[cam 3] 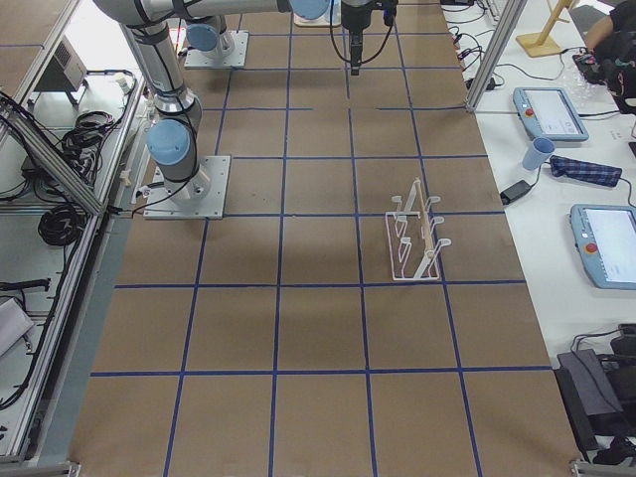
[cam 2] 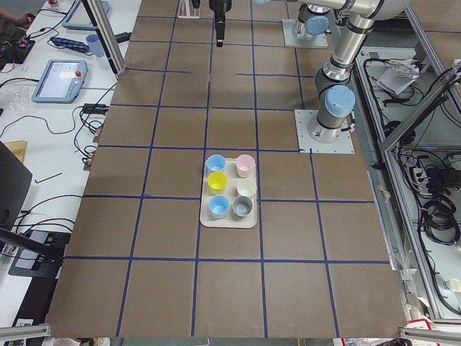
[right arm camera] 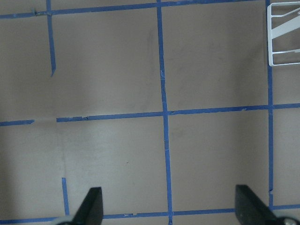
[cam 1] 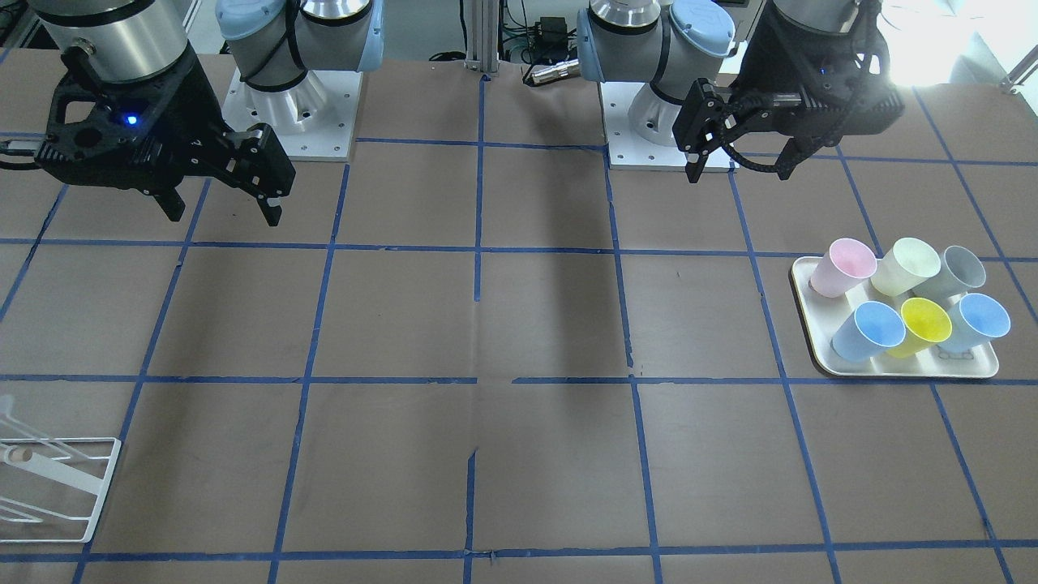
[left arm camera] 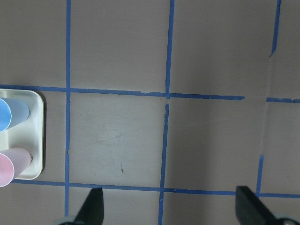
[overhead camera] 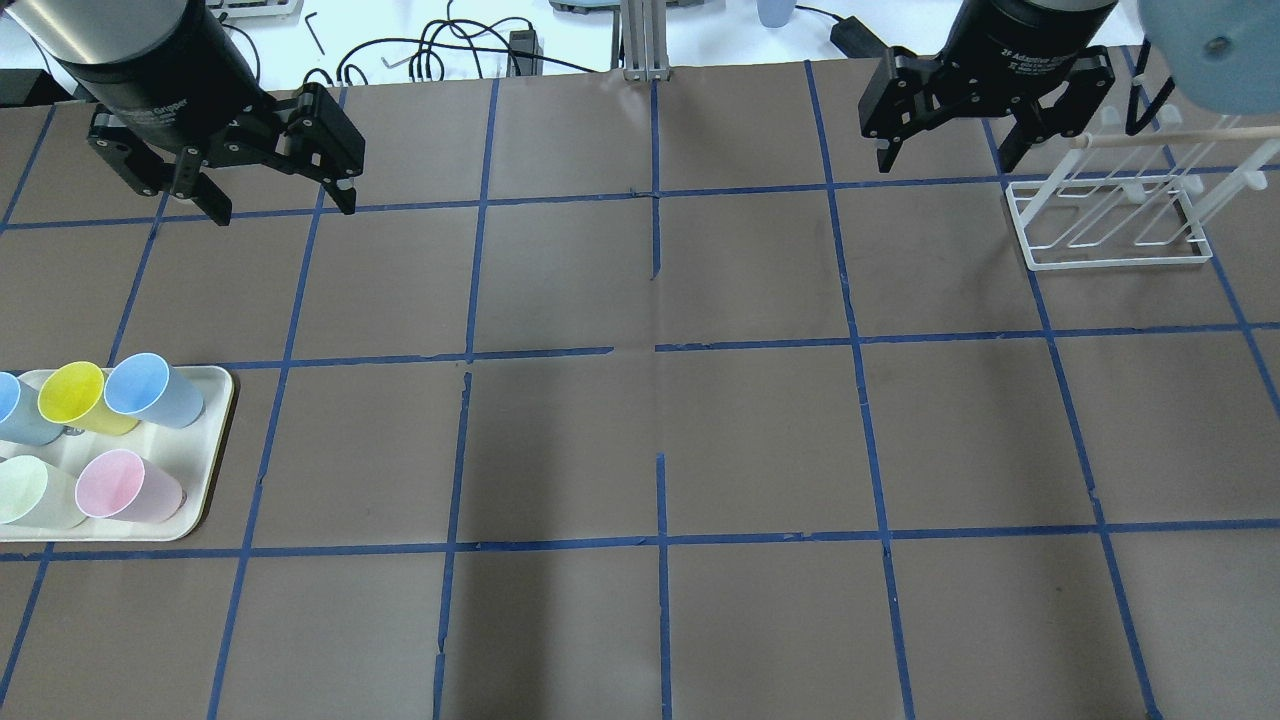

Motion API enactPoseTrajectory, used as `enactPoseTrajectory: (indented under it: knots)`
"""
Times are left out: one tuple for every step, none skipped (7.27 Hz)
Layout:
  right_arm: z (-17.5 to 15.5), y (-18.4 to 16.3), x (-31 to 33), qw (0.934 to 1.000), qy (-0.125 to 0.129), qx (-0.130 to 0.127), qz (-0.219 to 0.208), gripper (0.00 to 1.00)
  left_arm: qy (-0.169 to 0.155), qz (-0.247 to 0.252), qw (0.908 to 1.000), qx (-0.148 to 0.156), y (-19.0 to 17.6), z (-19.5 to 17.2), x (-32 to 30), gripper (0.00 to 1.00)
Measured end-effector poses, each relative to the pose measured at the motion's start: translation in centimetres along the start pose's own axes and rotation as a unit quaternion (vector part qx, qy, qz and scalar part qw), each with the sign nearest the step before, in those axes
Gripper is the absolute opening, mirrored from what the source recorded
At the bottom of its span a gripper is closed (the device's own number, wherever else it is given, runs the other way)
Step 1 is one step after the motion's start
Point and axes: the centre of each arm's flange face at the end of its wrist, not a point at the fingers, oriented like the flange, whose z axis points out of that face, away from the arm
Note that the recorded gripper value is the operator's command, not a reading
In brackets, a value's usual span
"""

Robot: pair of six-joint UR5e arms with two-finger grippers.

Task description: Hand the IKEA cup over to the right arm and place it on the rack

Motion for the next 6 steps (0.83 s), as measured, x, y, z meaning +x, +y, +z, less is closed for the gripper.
enactPoseTrajectory:
  knots:
    - [-0.01, 0.0, 0.0, 1.0, 0.0, 0.0, 0.0, 1.0, -0.001, 0.001, 1.0, -0.001, 0.02, 0.1, -0.02, 1.0]
    - [-0.01, 0.0, 0.0, 1.0, 0.0, 0.0, 0.0, 1.0, -0.002, 0.002, 1.0, -0.003, 0.05, 0.22, -0.03, 1.0]
    - [-0.02, 0.0, 0.0, 1.0, 0.0, 0.0, 0.0, 1.0, -0.002, 0.003, 1.0, -0.003, 0.07, 0.21, -0.04, 1.0]
    - [-0.02, 0.0, 0.0, 1.0, 0.0, 0.0, 0.0, 1.0, -0.002, 0.003, 1.0, -0.003, 0.13, 0.14, -0.02, 1.0]
    - [-0.02, 0.0, 0.0, 1.0, 0.0, 0.0, 0.0, 1.0, -0.002, 0.004, 1.0, -0.004, 0.2, 0.14, 0.03, 1.0]
    - [-0.02, 0.0, 0.0, 1.0, 0.0, 0.0, 0.0, 1.0, -0.002, 0.004, 1.0, -0.006, 0.13, 0.31, 0.08, 1.0]
